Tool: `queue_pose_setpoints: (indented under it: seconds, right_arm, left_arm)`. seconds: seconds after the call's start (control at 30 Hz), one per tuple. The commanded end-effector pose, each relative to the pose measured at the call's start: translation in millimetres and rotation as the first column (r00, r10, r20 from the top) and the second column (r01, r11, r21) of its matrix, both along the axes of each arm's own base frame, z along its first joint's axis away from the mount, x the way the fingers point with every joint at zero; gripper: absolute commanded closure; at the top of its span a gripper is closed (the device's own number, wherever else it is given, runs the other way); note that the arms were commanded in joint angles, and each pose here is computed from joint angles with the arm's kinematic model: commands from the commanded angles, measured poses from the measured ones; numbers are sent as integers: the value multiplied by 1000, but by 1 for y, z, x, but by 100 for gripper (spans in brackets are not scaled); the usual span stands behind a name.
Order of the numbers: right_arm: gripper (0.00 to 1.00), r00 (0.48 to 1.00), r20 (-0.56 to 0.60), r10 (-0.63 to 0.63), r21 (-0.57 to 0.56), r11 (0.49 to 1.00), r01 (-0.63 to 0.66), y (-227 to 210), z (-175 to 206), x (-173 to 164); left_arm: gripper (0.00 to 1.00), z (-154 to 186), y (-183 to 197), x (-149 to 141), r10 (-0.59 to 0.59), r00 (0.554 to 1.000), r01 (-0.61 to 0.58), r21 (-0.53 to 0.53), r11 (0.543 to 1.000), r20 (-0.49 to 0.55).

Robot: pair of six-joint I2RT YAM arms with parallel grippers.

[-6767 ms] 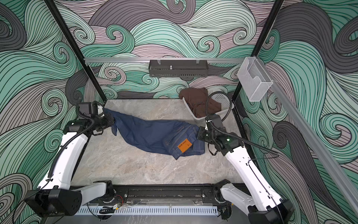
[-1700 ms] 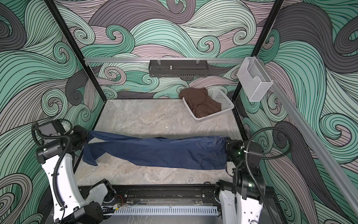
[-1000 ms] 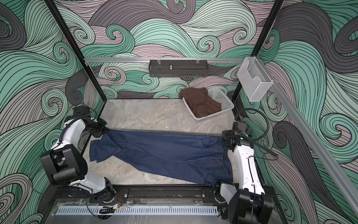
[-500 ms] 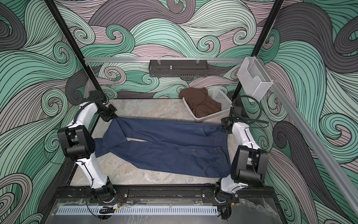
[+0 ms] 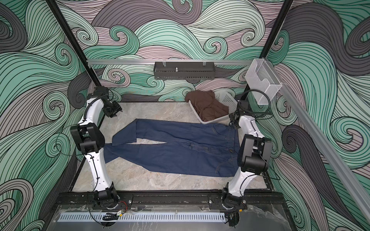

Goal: Fold and stack the trousers
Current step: Flatten out the trousers at the center of the table.

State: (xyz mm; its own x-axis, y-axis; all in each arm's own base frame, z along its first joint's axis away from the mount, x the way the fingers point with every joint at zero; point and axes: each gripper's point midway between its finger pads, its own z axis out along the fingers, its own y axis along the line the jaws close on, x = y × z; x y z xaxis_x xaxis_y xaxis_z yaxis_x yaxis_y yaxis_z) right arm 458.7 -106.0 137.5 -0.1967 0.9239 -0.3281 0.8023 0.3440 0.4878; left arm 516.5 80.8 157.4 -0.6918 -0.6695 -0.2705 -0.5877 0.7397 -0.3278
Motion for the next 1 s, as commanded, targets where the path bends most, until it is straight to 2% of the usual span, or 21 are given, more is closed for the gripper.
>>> queue_pose_setpoints:
  seconds: [0.0,0.13,0.27,0.37,0.63,0.97]
  right_arm:
    - [34,999,-20,51,-56,997,-52,4,23,-16]
    - [23,995,-46,85,-99,991,-90,8,40,-51]
    - [22,983,-42,181,-76,980,-184,43,40,-79]
    - [22,959,-58,278,-42,959,-280,80,27,-98]
    - [24,898,-82,432,10,902,-433,142,-4,-145]
    - [25,866,-99,491,32,871,-490,157,-17,-173]
  left_arm:
    - [42,36,-5,-33,-29,1000,29,28,999,-10]
    - [37,34,-20,-76,-88,996,88,3,996,-30]
    - [35,8,-45,-121,-161,983,158,-35,987,-90]
    - [36,-15,-60,-144,-217,963,215,-29,976,-161]
    - [36,-61,-92,-154,-300,903,307,-27,951,-307]
    - [36,-111,-106,-161,-328,811,399,48,916,-485]
